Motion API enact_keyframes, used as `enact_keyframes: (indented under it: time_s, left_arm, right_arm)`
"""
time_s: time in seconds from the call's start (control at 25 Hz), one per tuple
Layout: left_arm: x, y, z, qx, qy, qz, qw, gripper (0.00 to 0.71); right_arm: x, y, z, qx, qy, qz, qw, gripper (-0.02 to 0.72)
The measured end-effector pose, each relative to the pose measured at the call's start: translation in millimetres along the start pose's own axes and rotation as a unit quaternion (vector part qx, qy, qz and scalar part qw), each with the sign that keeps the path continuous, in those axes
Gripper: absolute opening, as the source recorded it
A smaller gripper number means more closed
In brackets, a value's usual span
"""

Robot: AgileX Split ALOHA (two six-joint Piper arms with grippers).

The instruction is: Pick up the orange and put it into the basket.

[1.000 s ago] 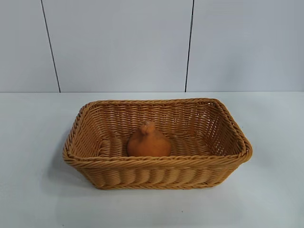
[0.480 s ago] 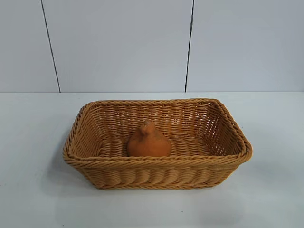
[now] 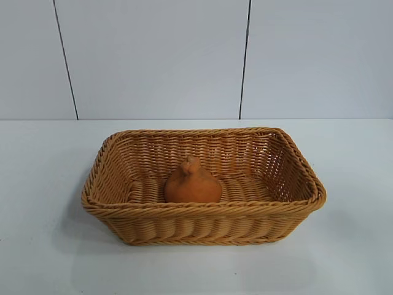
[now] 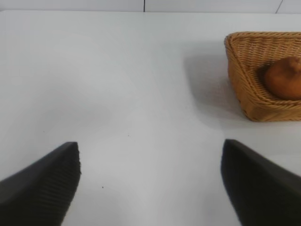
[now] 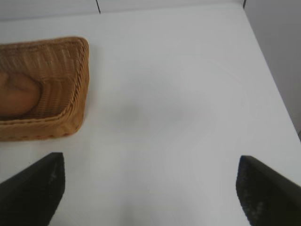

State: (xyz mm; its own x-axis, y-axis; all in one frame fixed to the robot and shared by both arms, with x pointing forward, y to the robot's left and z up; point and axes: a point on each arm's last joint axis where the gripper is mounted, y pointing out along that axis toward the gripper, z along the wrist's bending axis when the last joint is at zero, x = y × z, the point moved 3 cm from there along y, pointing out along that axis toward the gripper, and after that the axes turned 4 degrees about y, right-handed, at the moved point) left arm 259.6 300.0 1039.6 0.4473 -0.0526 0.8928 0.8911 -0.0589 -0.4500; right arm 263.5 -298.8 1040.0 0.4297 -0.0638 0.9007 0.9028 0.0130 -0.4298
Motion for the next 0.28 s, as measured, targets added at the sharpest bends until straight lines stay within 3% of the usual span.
enact_keyframes:
  time_s: [0.28]
  left_arm:
    - [0.0,0.0,0.0,0.000,0.000,0.000,1.000,0.582]
  right_arm:
    - [-0.3,-0.8,-0.9,-0.003,-0.002,-0.002,1.000,0.683]
